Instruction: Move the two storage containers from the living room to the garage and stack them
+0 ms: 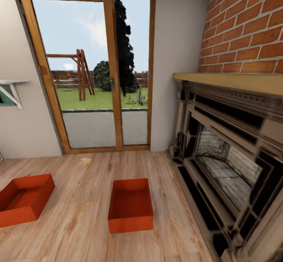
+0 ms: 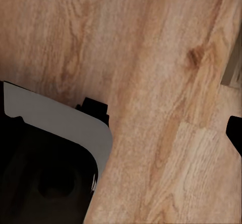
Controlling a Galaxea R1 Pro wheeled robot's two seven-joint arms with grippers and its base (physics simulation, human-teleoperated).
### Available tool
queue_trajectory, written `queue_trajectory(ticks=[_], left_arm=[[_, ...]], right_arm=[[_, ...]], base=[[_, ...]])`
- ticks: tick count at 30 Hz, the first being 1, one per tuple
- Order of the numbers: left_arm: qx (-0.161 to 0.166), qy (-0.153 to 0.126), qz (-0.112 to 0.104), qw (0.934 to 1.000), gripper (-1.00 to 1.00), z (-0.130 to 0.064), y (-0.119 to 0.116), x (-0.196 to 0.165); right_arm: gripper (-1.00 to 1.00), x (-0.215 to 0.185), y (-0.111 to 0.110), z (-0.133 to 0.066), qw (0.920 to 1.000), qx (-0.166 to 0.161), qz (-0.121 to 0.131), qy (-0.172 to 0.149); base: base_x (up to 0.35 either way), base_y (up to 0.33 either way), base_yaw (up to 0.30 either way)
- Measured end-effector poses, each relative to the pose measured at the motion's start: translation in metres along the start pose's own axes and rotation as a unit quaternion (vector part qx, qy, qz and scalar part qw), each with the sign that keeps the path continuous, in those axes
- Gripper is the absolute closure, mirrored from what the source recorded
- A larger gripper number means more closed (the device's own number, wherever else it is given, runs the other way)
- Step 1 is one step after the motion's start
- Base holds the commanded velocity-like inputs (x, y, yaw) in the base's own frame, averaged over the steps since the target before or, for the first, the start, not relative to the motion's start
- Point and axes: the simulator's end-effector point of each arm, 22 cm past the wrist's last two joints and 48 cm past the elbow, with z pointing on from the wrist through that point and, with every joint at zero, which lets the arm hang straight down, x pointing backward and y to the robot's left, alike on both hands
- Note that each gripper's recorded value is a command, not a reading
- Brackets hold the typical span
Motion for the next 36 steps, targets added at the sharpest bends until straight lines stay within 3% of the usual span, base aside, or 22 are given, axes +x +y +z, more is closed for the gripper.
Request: queue_trajectory(ticks=[23, 36], left_arm=[[0.000, 0.000, 0.000, 1.0000, -1.00, 0.0000, -0.0001, -0.0001], [0.000, -0.001, 0.000, 1.0000, -1.00, 0.0000, -0.0001, -0.0003]], right_arm=[[-1.00, 0.0004, -0.0010, -0.0001, 1.0000, 0.000, 0.000, 0.000], [-1.00, 0.0014, -0.0030, -0.0002, 1.0000, 0.001, -0.001, 0.001]], base=[[0.321, 0.000, 0.259], [0.321, 0.000, 0.038]])
